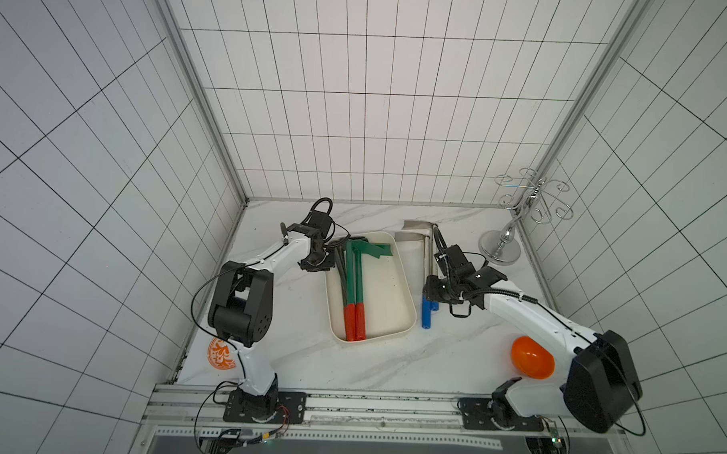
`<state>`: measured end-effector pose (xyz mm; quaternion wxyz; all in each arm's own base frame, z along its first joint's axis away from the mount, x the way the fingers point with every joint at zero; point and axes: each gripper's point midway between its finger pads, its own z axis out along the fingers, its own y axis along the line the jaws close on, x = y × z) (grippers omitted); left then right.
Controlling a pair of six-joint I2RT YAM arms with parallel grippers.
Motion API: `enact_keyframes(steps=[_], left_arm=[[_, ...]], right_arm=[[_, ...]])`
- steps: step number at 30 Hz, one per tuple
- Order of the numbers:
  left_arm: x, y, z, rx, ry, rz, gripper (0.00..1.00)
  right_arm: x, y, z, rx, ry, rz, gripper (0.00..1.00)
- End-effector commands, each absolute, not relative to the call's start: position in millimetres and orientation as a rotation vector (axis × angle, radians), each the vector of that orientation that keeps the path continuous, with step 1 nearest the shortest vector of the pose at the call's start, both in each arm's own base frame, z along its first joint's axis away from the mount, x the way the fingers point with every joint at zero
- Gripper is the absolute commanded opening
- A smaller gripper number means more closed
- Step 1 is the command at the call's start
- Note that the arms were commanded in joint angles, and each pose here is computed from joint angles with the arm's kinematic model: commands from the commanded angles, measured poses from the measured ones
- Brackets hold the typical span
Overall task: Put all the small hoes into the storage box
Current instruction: Adjust the storage box at the center of the board, then pick up the hoe from the center of the board.
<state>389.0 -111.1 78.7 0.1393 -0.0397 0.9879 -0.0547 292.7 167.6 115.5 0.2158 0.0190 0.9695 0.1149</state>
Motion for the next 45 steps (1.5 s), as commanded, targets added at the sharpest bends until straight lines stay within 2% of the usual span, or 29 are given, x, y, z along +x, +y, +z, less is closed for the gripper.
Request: enact_keyframes(steps=[1,7,15,31,45], left_arm=[[400,-110,97,-0.108,2.799,-0.157,0.31],[401,-112,134,-0.089,2.715,-0.199,0.4],[390,-109,170,-0.095,2.629,-0.234,0.42],[367,-91,181,-0.166,2.574,-0.247,0.42],[363,-88,173,-0.173,2.592,-0.248,0.42]], right_arm=[[307,164,132,0.066,2.663,0.276,0.47],[318,163,136,0.07,2.668,0.23,0.47],[337,157,142,0.082,2.677,0.152,0.47],[407,144,157,0.135,2.692,0.033,0.47],[466,149,137,0.126,2.715,0.039,0.39]])
